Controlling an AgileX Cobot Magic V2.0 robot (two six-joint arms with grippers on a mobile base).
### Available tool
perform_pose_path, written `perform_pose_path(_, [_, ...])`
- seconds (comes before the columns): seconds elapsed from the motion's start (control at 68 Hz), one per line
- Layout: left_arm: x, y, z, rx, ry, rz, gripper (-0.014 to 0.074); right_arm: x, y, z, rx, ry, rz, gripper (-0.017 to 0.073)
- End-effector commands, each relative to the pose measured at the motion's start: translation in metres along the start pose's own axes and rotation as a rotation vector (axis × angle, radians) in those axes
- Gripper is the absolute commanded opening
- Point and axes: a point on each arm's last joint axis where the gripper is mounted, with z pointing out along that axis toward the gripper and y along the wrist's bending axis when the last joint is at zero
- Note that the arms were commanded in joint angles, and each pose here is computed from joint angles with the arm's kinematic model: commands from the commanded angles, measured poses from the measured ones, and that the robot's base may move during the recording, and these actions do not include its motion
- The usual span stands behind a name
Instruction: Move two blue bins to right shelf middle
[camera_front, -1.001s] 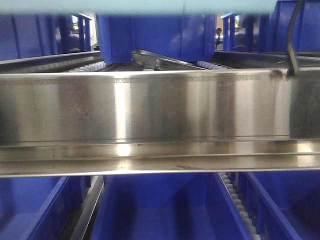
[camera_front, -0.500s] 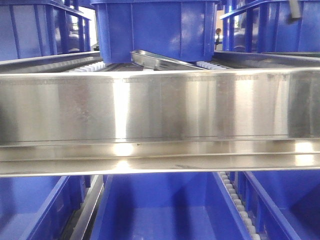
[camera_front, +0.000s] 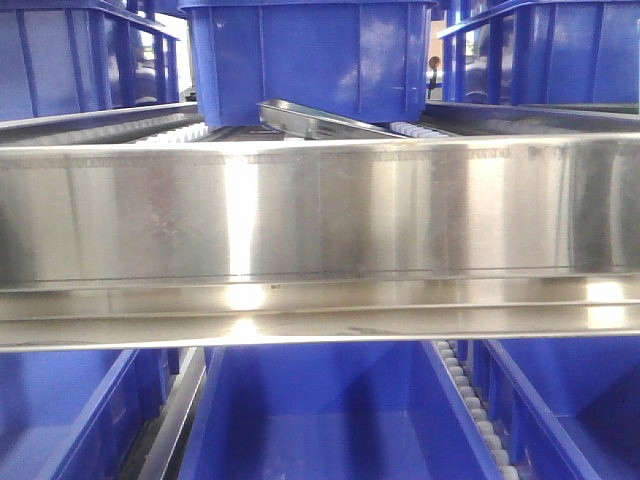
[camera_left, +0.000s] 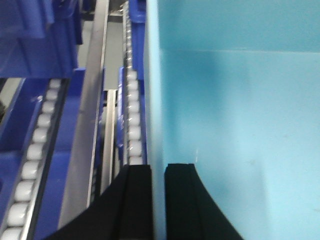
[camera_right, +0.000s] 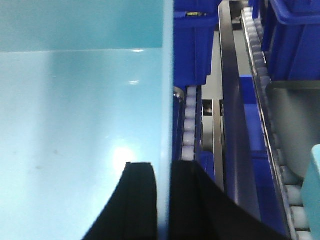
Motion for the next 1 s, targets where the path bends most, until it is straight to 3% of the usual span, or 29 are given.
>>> perform_pose_path(0.0, [-0.0089,0.0068,-0.0129,-0.013,-0.098,0.009,-0.0111,-0.0069,-0.011,-0.0163,0.055,-0.082,-0.025,-0.0166])
perform_pose_path(0.986, [-0.0091,0.0067,-0.0129,-0.013,-0.1,0.01,-0.0111,-0.0054,-0.0114,-0.0145,0.064,-0.063,-0.026,-0.0166])
